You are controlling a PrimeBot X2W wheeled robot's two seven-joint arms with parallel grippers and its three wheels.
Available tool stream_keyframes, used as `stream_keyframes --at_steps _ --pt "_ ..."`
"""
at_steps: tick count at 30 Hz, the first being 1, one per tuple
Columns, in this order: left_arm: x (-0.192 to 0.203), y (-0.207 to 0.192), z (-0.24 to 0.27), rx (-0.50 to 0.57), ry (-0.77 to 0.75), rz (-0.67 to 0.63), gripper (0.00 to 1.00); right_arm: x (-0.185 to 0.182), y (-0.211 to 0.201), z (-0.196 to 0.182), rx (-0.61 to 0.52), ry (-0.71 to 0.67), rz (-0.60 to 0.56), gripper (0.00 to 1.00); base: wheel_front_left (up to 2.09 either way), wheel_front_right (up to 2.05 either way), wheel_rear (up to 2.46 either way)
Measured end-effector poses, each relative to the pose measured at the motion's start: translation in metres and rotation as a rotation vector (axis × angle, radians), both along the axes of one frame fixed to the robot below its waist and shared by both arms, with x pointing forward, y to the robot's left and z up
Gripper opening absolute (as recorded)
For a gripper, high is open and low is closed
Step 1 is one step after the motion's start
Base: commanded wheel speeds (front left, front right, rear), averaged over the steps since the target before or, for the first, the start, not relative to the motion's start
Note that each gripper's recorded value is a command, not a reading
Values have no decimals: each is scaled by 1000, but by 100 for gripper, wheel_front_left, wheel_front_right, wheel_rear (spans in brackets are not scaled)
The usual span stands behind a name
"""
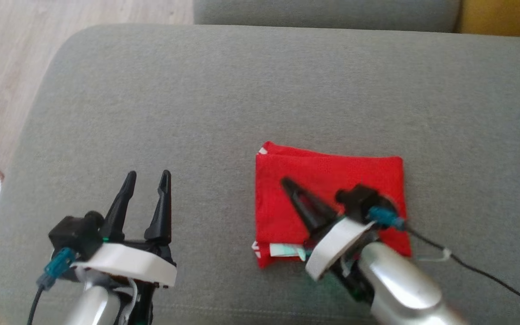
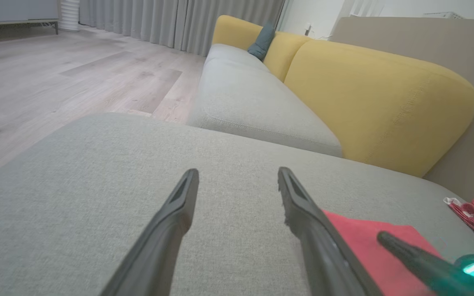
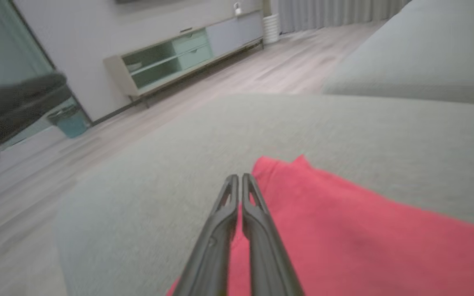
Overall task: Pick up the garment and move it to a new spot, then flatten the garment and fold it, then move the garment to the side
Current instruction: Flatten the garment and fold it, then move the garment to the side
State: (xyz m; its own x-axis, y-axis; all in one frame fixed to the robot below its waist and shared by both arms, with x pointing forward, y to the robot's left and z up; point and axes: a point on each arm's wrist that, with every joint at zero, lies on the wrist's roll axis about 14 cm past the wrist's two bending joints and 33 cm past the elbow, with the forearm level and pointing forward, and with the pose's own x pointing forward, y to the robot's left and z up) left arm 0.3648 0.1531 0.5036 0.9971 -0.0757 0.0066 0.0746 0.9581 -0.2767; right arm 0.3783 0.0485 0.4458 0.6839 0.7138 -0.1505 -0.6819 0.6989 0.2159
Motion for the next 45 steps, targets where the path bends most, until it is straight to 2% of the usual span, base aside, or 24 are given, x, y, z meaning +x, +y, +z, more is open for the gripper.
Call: stream_keyframes --at_steps 1,2,3,8,14,19,26,45 --pt "1 -2 1 3 -5 -7 100 7 -7 8 13 -26 -32 57 0 0 0" --pt "2 -5 2 5 -10 -14 100 16 -15 18 28 -56 -68 93 0 0 0" --pt "3 -8 4 5 -15 -22 100 23 -25 27 39 -84 -108 100 0 0 0" --pt "7 -21 12 25 -51 -55 100 43 -85 60 84 -191 -317 100 0 0 0" --pt "6 -31 13 53 -67 -74 100 30 -149 63 77 -223 -512 100 0 0 0" --pt "-5 -26 -2 73 -28 -44 100 18 -181 60 49 -234 -605 100 0 0 0" --pt "-14 -17 -16 97 8 -14 100 6 -191 43 19 -193 -640 100 0 0 0" --pt "-15 -12 -13 104 -11 -4 100 6 -191 46 13 -195 -639 100 0 0 0"
